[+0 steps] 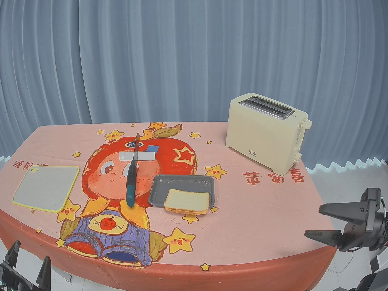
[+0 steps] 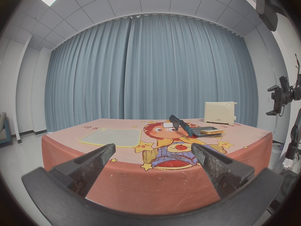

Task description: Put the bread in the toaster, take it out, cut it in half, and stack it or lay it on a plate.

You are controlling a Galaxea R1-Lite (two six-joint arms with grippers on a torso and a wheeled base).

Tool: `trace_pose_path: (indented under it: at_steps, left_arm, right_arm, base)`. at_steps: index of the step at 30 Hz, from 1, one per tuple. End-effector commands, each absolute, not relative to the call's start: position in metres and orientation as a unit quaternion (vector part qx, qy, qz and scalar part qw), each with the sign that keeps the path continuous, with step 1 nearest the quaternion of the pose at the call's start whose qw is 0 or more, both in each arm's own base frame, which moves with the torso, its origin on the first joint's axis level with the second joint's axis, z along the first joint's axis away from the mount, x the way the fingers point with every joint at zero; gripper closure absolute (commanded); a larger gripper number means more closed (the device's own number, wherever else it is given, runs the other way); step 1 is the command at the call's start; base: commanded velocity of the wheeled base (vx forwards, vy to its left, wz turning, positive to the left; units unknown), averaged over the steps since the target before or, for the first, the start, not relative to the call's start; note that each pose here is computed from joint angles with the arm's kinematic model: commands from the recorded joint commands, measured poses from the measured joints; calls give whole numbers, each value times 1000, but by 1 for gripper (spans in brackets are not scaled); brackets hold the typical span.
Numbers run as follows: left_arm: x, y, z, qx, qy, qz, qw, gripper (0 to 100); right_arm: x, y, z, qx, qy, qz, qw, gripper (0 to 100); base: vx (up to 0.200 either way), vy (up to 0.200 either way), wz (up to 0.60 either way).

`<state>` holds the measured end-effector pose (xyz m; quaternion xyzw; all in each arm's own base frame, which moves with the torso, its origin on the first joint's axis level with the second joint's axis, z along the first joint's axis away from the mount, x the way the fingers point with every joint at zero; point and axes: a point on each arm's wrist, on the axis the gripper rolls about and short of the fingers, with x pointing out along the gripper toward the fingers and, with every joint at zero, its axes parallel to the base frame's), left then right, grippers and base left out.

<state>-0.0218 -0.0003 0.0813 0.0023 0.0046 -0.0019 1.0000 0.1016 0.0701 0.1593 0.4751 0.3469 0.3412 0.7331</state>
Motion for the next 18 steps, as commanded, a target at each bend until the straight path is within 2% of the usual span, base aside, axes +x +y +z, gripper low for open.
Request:
trace_pose_path:
  at_steps: [1,13,18]
  left_arm:
    - [-20,0,76,2,14,-2,1000,0]
    - [-20,0,76,2,14,-2,1000,0]
    - [-20,0,76,2,14,-2,1000,0]
  right_arm:
    - [117,88,152,466,381,335,724,0]
    - [149,120,141,468,397,346,710,0]
    - [159,133,136,487,397,356,692,0]
  base:
    - [0,0,0]
    - [0,0,0]
    - [0,0,0]
